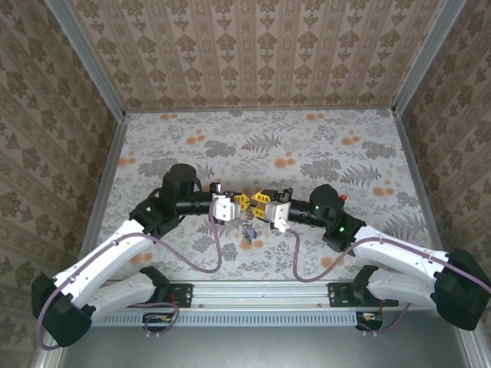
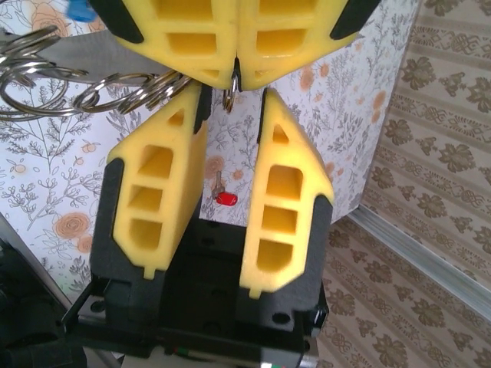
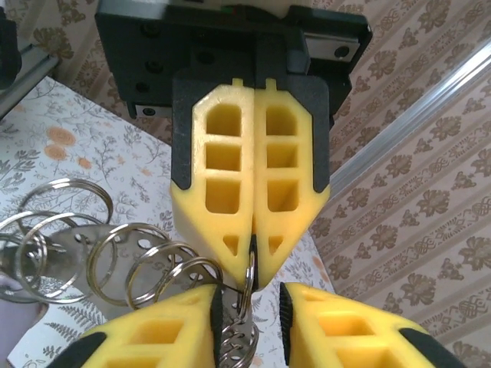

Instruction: Put the keys on the keyring

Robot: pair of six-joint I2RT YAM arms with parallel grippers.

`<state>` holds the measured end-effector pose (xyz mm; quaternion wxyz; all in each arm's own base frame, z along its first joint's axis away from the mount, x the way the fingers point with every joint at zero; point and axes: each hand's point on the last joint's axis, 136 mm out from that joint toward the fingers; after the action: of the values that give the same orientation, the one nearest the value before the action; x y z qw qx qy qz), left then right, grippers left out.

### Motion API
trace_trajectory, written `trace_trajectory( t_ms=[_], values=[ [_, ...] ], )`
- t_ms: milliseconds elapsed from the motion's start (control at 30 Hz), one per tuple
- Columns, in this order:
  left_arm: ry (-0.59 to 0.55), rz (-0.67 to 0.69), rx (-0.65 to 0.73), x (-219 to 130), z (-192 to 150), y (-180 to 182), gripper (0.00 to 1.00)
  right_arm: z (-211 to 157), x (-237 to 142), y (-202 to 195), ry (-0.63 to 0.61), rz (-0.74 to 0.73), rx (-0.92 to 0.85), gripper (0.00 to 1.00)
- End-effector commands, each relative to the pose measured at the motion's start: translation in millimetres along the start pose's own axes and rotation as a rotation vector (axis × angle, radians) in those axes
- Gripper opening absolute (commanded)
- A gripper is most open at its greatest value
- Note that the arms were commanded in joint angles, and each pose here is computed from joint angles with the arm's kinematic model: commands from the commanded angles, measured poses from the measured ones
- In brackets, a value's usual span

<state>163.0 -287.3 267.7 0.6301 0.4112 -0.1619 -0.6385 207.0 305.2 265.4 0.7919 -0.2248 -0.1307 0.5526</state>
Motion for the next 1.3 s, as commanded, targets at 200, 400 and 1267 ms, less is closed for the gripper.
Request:
trace_trajectory(
  t_ms=[200,400,1267],
  values=[
    [0.000,0.096,-0.095,-13,2,30,0.00,13,-32,-6,0.011,-0.046,-0.003,0.29],
    [-0.004,0.116,-0.175,-17,3,44,0.00,10,-39,12,0.017,0.014,-0.039,0.28],
    [0.004,0.120,-0.223,-17,0,50,0.00,12,-12,-2,0.017,-0.120,-0.150,0.19]
  ],
)
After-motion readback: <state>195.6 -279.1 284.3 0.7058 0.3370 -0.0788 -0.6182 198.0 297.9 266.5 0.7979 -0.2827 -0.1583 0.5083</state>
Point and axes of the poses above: each hand's point on the last joint's axis, 136 mm out from that joint toward the fingers, its own x axis out along the fingers, its own y axis along the line the jaws close on, z = x × y, and after that the axes turned 13 degrees about x, right-handed
